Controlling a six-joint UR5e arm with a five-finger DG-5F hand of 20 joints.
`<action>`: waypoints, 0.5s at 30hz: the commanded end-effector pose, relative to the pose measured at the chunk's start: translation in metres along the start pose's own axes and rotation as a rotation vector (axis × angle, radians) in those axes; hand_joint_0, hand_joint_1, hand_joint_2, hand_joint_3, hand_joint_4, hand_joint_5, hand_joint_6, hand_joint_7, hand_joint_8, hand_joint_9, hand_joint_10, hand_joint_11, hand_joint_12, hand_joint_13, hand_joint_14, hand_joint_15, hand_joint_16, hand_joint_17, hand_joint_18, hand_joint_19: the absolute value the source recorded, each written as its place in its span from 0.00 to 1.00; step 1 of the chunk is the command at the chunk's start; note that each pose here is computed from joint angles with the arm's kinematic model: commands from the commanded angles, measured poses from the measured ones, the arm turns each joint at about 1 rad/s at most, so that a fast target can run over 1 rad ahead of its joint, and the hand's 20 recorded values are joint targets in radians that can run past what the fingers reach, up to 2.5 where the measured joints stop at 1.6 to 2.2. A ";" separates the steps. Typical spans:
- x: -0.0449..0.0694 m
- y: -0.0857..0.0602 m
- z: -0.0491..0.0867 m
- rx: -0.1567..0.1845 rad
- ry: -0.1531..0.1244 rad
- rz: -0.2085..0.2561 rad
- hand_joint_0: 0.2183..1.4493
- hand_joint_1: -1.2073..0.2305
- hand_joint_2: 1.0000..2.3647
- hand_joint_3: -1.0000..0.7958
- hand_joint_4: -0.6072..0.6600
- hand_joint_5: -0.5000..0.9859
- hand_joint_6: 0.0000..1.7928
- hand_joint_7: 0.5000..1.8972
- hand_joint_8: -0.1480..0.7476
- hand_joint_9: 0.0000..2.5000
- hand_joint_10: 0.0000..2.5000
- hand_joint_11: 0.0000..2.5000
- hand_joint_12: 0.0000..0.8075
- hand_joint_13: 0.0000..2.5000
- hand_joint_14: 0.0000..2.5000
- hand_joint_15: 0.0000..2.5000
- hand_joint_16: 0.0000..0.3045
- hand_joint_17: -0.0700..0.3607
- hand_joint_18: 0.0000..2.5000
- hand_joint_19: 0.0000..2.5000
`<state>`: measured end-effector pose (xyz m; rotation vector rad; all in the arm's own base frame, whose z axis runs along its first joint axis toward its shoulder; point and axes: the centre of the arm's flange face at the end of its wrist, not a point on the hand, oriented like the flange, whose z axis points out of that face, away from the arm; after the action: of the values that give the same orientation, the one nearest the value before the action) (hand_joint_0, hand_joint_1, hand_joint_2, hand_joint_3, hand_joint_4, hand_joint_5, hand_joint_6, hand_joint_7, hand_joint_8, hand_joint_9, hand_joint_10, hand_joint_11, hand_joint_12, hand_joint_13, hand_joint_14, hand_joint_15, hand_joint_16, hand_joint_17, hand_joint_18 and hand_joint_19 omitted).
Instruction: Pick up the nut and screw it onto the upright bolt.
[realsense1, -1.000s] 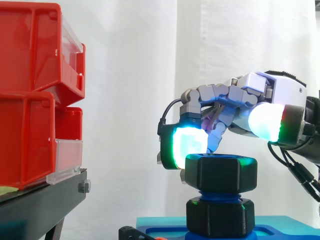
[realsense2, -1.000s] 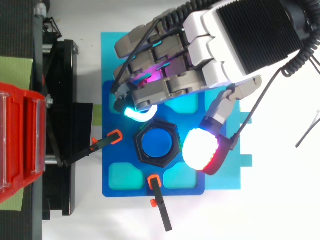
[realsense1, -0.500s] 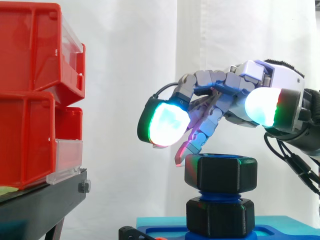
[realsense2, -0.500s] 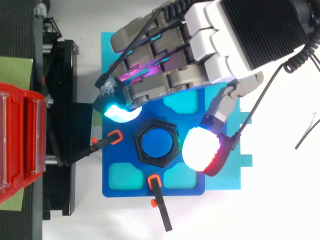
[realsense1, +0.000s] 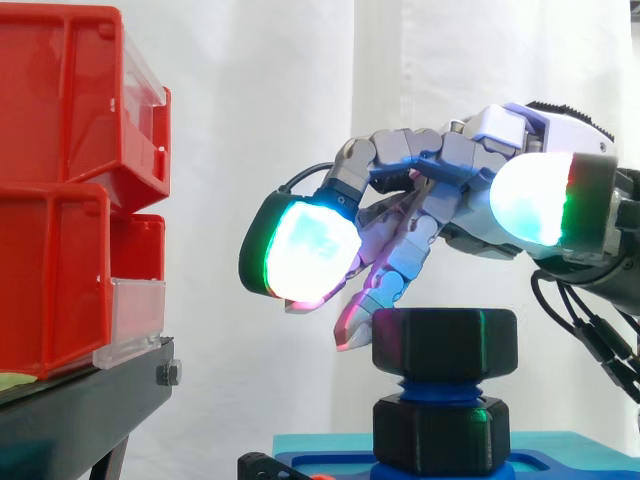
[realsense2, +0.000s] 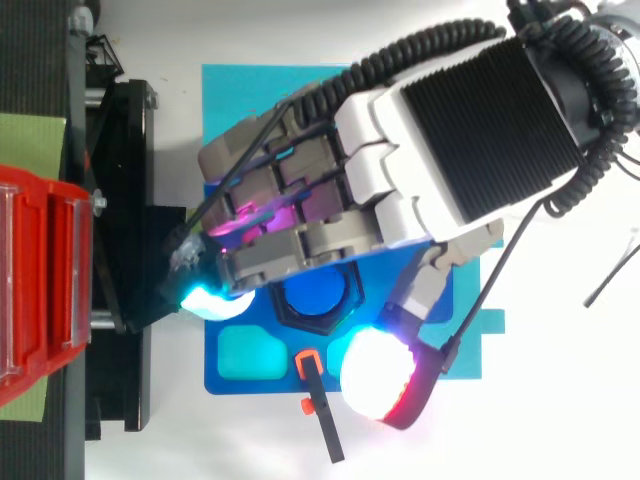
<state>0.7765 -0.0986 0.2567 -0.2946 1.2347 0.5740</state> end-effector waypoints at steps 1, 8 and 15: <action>0.003 0.005 0.004 0.006 0.002 0.009 0.21 0.70 0.00 0.28 0.63 0.29 0.28 0.21 0.41 0.45 0.00 0.00 0.22 0.34 0.00 0.00 0.08 0.29 0.26 0.07; 0.006 0.009 0.006 0.012 0.016 0.012 0.21 0.70 0.00 0.28 0.63 0.29 0.28 0.22 0.40 0.45 0.00 0.00 0.22 0.34 0.00 0.00 0.08 0.29 0.26 0.07; 0.006 0.009 0.006 0.012 0.016 0.012 0.21 0.70 0.00 0.28 0.63 0.30 0.28 0.23 0.41 0.45 0.00 0.00 0.22 0.34 0.00 0.00 0.08 0.28 0.27 0.07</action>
<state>0.7775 -0.0863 0.2535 -0.2819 1.2557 0.5755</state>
